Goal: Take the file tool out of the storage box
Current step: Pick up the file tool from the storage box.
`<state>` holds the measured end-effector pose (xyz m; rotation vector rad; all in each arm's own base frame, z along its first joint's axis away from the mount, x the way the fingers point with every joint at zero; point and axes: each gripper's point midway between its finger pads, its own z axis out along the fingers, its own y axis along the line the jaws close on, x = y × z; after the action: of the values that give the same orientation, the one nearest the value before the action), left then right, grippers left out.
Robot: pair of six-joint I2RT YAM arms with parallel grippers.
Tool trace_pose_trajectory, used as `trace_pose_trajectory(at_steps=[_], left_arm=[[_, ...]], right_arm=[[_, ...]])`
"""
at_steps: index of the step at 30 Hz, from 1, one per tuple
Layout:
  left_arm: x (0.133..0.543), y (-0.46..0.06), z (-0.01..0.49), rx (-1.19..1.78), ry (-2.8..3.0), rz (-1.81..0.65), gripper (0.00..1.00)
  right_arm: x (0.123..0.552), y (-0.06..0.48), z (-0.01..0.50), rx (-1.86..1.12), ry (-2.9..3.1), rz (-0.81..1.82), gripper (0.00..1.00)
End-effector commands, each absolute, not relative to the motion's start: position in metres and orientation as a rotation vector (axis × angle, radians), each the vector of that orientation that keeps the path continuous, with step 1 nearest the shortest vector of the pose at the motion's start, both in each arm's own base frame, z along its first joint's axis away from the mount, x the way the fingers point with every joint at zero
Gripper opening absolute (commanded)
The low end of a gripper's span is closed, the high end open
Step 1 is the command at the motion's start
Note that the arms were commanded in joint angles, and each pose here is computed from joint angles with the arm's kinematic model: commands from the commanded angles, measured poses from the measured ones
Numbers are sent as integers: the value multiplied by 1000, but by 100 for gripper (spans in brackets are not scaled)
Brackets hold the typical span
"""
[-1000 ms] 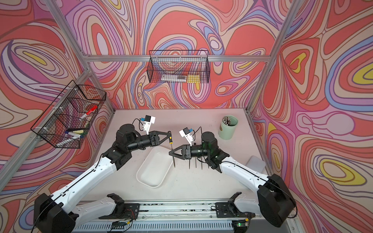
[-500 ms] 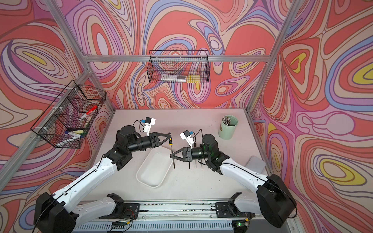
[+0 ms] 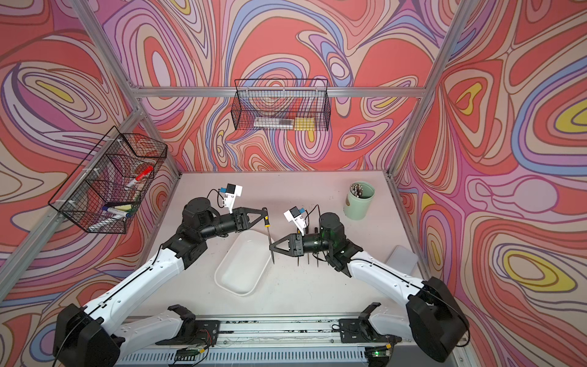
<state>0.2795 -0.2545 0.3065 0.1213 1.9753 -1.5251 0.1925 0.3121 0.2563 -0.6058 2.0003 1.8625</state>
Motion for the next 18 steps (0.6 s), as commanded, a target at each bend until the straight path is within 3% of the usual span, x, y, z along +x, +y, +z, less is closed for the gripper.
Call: trace_pose_trajectory(at_steps=[1, 18], left_arm=[[278, -250, 316, 141, 1921, -1527, 5], [282, -250, 318, 128, 1906, -1538, 5]], right_arm=[[185, 308, 261, -642, 1966, 1884, 20], [180, 312, 261, -657, 1947, 1951, 20]])
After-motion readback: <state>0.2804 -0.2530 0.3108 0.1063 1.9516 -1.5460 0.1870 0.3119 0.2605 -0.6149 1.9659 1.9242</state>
